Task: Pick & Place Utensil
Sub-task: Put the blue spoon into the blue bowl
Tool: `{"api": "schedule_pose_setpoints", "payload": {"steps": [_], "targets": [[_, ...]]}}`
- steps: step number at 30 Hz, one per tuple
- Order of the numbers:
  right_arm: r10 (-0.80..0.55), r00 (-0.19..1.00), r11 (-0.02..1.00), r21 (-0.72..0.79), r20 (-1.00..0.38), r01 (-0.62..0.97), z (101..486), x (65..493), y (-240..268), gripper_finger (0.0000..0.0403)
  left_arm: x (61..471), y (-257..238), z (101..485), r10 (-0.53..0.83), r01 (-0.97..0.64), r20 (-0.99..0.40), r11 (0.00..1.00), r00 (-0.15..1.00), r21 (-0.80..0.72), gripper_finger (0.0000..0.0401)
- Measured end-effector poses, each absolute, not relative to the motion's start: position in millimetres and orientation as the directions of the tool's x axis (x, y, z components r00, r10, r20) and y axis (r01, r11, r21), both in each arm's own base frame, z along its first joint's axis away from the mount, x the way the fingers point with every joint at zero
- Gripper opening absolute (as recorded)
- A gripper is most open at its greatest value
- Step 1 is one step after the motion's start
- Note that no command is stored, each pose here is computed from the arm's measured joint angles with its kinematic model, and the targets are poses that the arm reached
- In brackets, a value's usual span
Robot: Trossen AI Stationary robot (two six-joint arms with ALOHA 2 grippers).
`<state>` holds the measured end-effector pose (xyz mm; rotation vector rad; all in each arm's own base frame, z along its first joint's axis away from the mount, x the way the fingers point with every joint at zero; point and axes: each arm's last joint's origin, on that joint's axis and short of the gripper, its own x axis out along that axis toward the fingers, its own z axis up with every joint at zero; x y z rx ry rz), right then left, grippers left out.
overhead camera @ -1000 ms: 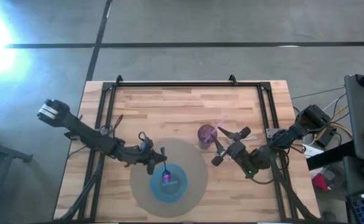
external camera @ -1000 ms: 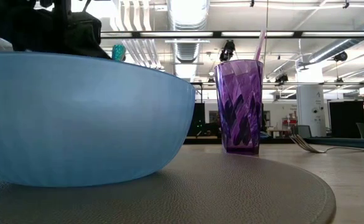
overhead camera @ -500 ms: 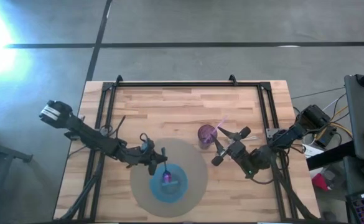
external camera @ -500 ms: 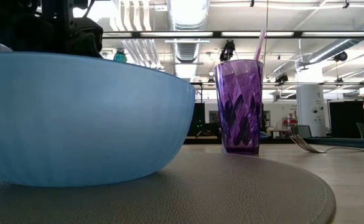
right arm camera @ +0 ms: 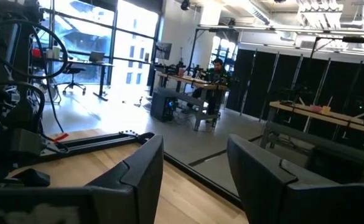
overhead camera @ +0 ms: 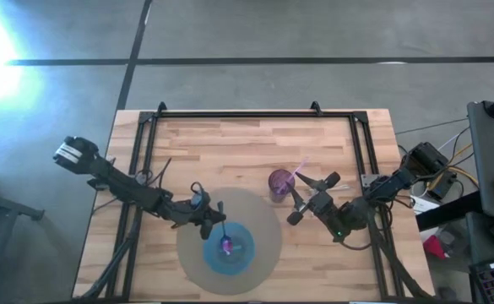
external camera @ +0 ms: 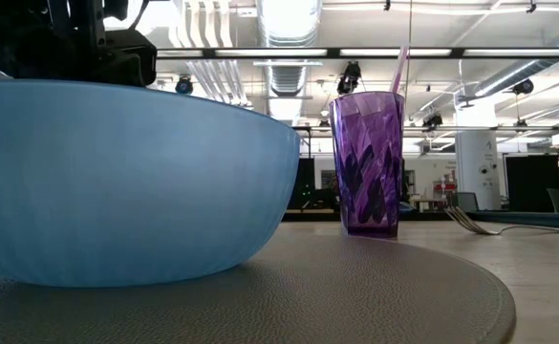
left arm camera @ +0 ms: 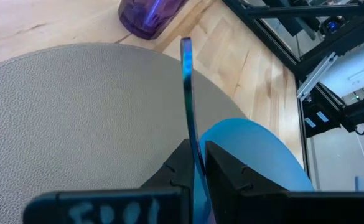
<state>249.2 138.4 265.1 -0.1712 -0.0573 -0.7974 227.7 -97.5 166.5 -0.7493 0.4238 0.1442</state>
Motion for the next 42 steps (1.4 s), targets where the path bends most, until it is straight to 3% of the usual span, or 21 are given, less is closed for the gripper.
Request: {"api": "schedule_pose_setpoints", "payload": {"steps": [6,24,42], "targets": [[-0.706,0.698,0.686,-0.131,0.116,0.716,265.1,249.2,138.5,0.0172,227.6,-97.4,166.3,-0.022,-0.275,-0.425,0.731,0.905,-0.624,0.0039],[-0.707,0.698,0.681,-0.158,0.116,0.715,265.1,249.1,138.4,0.0181,226.1,-96.4,164.2,-0.014,-0.278,-0.450,0.769,0.893,-0.576,0.0118],[-0.709,0.699,0.678,-0.186,0.092,0.711,276.8,235.7,145.6,0.0185,217.7,-92.6,179.6,-0.024,-0.236,-0.426,0.803,0.905,-0.547,0.0120]]}}
